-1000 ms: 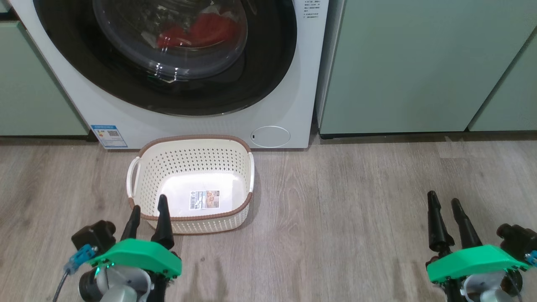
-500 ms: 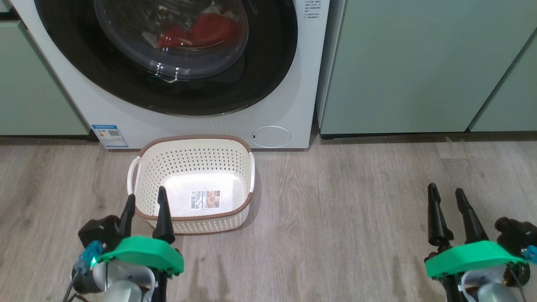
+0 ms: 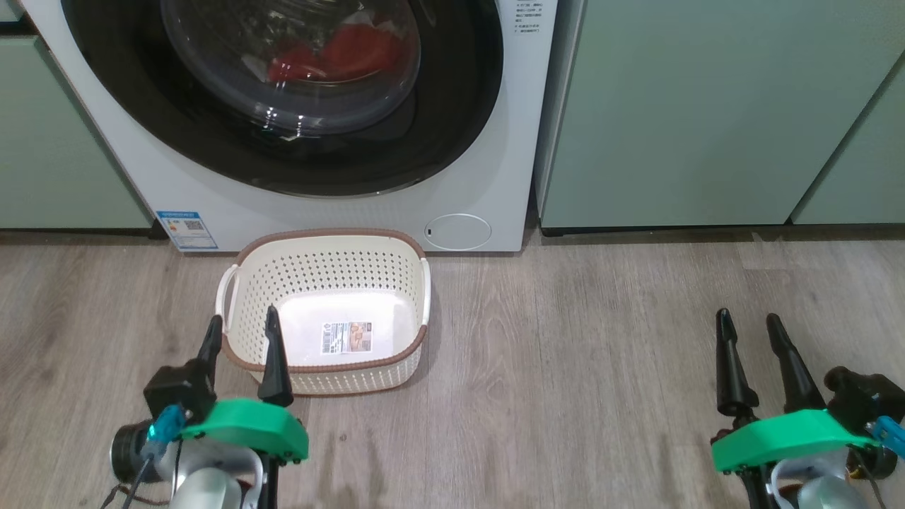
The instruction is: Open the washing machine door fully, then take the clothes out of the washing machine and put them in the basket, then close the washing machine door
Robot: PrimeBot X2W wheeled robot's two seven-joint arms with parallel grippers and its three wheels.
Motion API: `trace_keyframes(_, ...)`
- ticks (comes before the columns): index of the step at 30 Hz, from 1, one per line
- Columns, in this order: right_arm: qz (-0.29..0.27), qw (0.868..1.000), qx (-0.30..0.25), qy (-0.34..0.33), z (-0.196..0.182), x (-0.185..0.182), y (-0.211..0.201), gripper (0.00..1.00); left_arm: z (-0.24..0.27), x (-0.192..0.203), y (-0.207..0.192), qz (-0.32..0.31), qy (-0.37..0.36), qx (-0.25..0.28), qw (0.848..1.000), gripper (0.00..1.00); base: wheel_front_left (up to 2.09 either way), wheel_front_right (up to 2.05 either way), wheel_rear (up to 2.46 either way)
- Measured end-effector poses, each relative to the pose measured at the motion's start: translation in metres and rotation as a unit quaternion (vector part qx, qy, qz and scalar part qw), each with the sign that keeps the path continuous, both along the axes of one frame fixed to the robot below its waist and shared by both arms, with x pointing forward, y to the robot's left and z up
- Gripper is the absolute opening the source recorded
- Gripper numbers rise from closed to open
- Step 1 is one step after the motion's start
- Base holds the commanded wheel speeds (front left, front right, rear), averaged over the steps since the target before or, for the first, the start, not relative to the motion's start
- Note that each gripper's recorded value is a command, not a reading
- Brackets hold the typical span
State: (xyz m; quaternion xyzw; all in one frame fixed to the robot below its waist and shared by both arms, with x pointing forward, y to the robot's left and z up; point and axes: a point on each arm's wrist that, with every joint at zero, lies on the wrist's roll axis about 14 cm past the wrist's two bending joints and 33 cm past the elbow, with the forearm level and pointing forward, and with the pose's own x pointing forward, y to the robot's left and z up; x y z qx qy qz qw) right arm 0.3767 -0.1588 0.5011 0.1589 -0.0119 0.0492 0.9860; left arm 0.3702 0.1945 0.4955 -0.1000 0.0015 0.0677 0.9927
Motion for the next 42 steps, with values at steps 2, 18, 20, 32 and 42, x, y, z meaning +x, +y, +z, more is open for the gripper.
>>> trace_keyframes(2,-0.002,1.0,0.002,0.0,-0.001,0.0,-0.001,1.0,-0.002,0.0,0.0,0.0,0.002,0.011,1.0,1.0,0.0,0.0,0.0)
trace_keyframes(18,0.008,0.999,-0.041,-0.01,-0.004,-0.001,0.005,1.0,0.009,0.004,-0.003,-0.009,-0.023,0.098,0.995,1.0,0.0,0.0,0.0)
trace_keyframes(20,0.011,0.999,-0.05,-0.014,-0.003,-0.001,0.007,1.0,0.009,0.004,-0.001,-0.007,-0.025,0.107,0.994,1.0,0.0,0.0,0.0)
trace_keyframes(32,0.014,0.999,-0.043,-0.023,0.003,0.003,0.01,1.0,0.012,0.006,0.001,-0.007,-0.03,0.11,0.993,1.0,0.0,0.0,0.0)
trace_keyframes(42,0.016,0.999,-0.039,-0.023,0.003,0.002,0.012,1.0,0.012,0.005,0.003,-0.006,-0.03,0.105,0.994,1.0,0.0,0.0,0.0)
